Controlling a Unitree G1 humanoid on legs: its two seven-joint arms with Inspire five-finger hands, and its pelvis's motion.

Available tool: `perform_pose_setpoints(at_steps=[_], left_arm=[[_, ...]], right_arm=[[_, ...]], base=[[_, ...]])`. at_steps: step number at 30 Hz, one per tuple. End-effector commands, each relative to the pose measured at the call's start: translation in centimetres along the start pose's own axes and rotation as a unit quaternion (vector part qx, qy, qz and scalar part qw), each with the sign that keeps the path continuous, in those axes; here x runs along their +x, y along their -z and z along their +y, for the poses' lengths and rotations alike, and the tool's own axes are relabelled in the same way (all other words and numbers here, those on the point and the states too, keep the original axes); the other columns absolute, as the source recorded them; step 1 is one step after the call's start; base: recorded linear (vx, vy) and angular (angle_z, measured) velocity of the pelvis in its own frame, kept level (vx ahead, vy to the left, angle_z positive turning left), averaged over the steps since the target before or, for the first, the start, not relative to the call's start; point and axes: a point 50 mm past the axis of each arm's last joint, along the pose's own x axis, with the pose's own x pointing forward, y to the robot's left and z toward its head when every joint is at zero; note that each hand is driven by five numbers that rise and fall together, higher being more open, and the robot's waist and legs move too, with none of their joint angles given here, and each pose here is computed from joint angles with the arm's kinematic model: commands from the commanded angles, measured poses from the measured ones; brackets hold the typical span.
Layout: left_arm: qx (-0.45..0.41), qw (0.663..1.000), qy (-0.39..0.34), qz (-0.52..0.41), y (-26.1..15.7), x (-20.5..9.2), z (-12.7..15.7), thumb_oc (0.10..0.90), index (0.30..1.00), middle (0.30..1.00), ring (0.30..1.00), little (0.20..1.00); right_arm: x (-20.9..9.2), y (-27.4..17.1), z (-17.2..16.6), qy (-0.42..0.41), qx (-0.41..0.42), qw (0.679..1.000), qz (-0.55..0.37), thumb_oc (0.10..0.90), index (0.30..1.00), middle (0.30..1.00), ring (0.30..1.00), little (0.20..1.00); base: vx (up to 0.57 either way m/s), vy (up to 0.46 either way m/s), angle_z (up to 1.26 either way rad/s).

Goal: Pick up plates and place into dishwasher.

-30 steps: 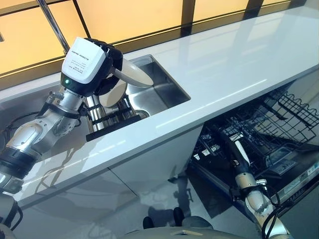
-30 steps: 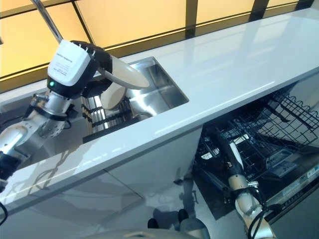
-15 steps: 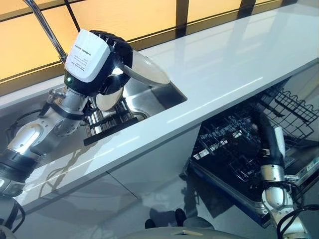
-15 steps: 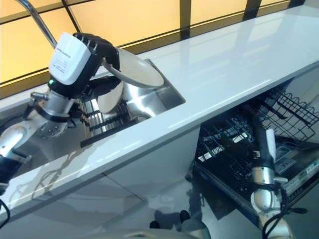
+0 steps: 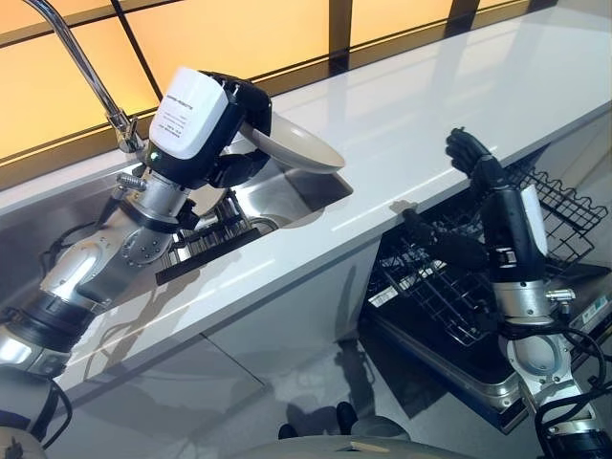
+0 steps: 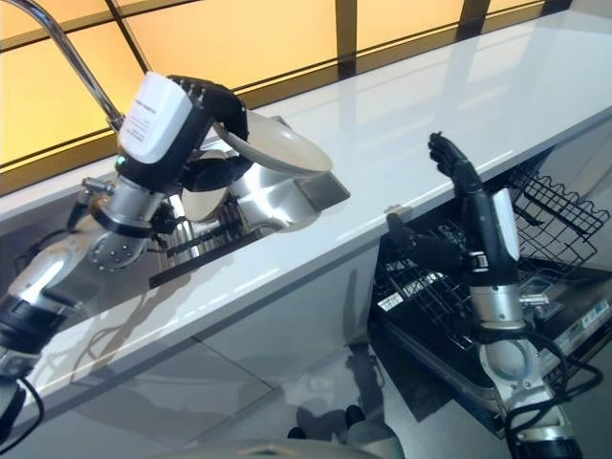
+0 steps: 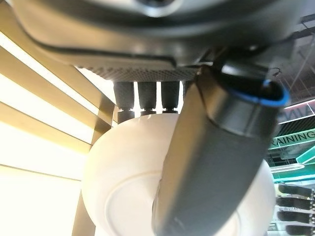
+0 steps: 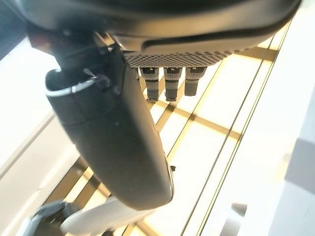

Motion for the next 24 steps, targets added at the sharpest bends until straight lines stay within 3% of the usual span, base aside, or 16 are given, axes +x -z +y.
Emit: perform_pose_setpoints(at_steps=[1, 9, 24], left_arm=[[-0.017, 0.994, -0.109, -0.024, -0.4, 4.4, 3.1, 0.1, 0.3, 0.3, 0.3, 0.2], [-0.05, 0.991, -0.116, -0.046, -2.0, 5.3, 2.2, 0.1, 0.3, 0.3, 0.3, 0.2], [-0.09, 0.985, -0.111, -0.092, -4.4, 7.0, 1.4, 0.1, 0.3, 0.3, 0.3, 0.2]], right_arm=[[3.4, -4.0, -1.1, -0.01, 0.014, 0.989, -0.145, 0.8, 0.9, 0.9, 0.9, 0.9], [5.2, -4.1, 1.3, -0.076, 0.029, 0.987, -0.139, 0.8, 0.9, 0.9, 0.9, 0.9], [9.1, -4.1, 3.5, -0.06, 0.038, 0.986, -0.148, 0.8, 0.9, 0.9, 0.9, 0.9]], base=[[0.0, 0.0, 0.0], [0.0, -0.008, 0.02], [-0.01, -0.027, 0.08]])
